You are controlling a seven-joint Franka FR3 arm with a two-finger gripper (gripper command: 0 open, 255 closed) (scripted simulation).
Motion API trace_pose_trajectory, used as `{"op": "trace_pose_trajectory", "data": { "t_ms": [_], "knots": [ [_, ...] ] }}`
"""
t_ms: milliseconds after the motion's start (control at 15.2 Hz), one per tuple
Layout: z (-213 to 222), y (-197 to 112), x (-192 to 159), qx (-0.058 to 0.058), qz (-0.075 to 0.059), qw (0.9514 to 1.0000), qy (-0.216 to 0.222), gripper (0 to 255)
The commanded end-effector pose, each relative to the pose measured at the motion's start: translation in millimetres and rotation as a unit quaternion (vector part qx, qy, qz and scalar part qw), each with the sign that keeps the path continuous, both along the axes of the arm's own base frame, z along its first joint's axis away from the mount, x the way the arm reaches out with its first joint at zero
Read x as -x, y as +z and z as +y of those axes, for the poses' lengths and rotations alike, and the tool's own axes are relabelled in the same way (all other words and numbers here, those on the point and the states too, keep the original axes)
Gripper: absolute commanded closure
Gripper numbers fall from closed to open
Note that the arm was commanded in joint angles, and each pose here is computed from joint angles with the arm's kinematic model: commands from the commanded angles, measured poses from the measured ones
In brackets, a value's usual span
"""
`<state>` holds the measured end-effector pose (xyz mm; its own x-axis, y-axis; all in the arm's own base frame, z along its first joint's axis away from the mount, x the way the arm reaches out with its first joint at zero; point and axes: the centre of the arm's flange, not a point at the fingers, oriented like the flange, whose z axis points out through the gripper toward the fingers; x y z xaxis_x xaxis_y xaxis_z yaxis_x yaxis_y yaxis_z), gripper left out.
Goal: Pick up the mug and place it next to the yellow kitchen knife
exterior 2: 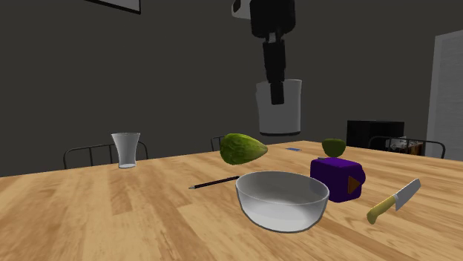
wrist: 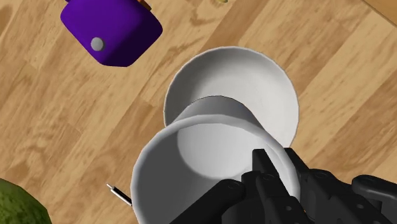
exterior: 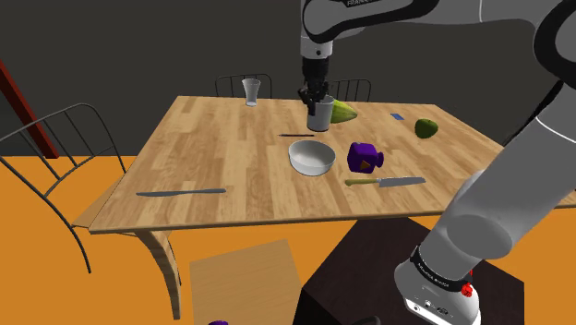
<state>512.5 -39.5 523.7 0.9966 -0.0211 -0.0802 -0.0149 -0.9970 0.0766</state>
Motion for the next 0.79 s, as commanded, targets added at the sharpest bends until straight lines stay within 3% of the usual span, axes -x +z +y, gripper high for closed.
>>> {"op": "trace_pose_trajectory", "data": {
  "t_ms": [0,726],
  "knots": [
    [-15.4,-1.5,22.0,0.000,0.000,1.0000,0.001,255],
    [-116.0,-1.1,126.7,0.000,0.000,1.0000,0.001,255]
  ]
}}
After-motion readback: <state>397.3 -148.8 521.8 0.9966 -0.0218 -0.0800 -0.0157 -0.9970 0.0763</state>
